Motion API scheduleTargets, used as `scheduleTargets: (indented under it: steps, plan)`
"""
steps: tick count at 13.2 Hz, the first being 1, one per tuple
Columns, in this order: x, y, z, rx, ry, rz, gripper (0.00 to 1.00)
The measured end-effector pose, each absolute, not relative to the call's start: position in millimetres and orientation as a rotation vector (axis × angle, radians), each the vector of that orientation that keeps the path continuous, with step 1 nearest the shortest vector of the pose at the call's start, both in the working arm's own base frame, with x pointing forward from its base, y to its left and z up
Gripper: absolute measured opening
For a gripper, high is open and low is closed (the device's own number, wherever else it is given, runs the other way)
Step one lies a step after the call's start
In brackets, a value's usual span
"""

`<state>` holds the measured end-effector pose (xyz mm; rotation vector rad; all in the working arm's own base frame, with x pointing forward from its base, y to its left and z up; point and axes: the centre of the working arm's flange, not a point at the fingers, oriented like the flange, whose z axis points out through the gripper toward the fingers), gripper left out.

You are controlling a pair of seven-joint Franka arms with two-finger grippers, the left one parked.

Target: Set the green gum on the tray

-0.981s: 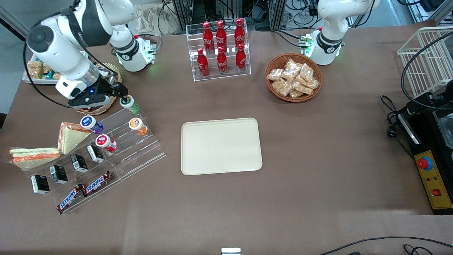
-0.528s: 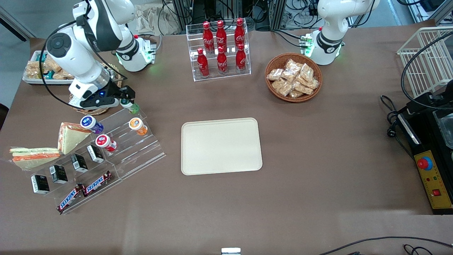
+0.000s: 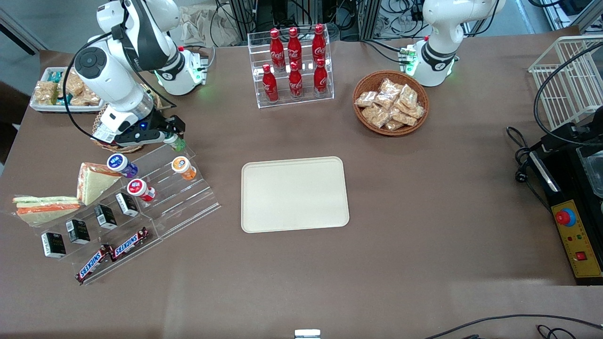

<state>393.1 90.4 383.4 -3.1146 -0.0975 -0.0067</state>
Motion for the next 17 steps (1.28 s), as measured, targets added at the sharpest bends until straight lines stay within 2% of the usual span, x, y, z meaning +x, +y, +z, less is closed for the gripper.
scheduleTargets:
  steps: [2,4,5,6,7,12,17]
  plan:
    - [392,90,381,-3.115,-0.096,-0.001,0.96]
    - [391,90,380,-3.116,-0.096,0.003,0.74]
    - [391,90,380,-3.116,-0.096,0.004,0.68]
    - [391,90,380,-3.116,-0.096,0.004,0.68]
    - [391,90,380,-3.116,-0.096,0.003,0.59]
    - [394,89,387,-3.113,-0.092,-0.002,0.59]
    - [419,99,481,-3.101,-0.107,0.023,0.59]
